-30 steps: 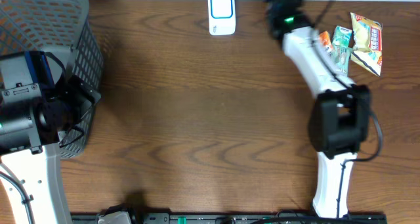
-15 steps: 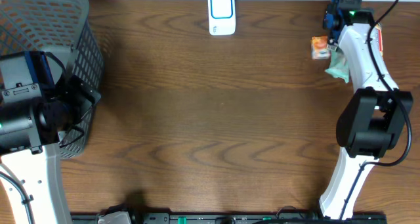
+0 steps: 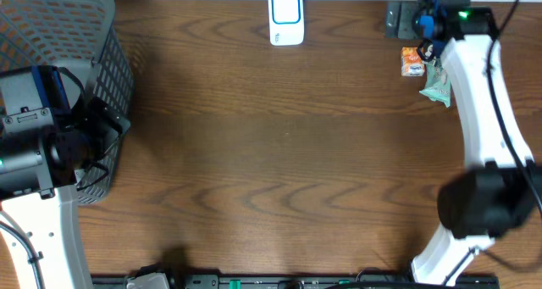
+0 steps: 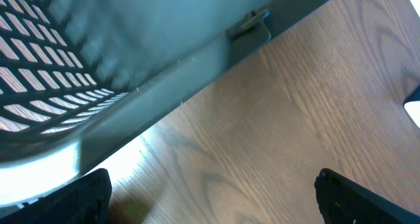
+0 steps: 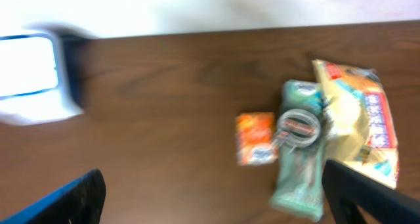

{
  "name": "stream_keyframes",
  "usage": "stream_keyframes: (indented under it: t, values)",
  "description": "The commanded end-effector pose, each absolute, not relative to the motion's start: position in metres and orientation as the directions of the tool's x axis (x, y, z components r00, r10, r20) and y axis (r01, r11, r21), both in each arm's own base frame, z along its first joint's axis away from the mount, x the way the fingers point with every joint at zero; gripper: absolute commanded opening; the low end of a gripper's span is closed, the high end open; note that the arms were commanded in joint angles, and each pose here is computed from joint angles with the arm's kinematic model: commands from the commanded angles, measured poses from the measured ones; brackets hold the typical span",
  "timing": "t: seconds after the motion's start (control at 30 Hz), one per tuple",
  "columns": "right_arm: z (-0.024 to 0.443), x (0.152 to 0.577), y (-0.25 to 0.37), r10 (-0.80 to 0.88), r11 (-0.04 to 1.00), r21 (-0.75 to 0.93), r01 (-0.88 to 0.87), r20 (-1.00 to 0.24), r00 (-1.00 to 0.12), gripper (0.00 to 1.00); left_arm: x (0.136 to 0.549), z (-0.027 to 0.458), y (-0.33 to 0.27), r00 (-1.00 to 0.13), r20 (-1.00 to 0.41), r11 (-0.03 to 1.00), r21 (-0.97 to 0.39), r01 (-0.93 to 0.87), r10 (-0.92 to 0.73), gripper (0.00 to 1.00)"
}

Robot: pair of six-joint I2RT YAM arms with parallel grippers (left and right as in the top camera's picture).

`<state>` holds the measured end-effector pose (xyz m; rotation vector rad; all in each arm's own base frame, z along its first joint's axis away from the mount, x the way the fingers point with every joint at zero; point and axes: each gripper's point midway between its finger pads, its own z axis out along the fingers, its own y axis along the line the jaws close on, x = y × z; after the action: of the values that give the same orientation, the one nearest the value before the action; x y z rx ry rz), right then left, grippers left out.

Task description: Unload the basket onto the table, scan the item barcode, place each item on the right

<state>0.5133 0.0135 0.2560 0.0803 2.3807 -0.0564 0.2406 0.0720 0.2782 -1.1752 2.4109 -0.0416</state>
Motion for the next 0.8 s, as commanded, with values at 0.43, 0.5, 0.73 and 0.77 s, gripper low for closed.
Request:
stream_keyframes:
  t: [0.43, 0.5, 0.73, 0.77]
  values:
    - [0.300, 0.406, 0.137, -0.129, 0.966, 0.099, -0.239, -0.616, -0.777, 0.99, 0.239, 0.282, 0.074, -0.519, -0.396, 0.628, -0.225, -0.745, -0.757, 0.98]
    - [0.299, 0.400, 0.141, -0.143, 0.963, 0.098, -0.251, -0.604, -0.784, 0.99, 0.239, 0.282, 0.074, -0.519, -0.396, 0.628, -0.225, -0.745, -0.757, 0.98]
    - [0.306, 0.378, 0.151, -0.174, 0.952, 0.099, -0.290, -0.608, -0.775, 0.99, 0.239, 0.282, 0.074, -0.519, -0.396, 0.628, -0.225, -0.745, -0.757, 0.97]
    - [0.308, 0.374, 0.152, -0.177, 0.950, 0.099, -0.297, -0.614, -0.769, 0.99, 0.239, 0.282, 0.074, -0.519, -0.396, 0.628, -0.225, -0.745, -0.757, 0.98]
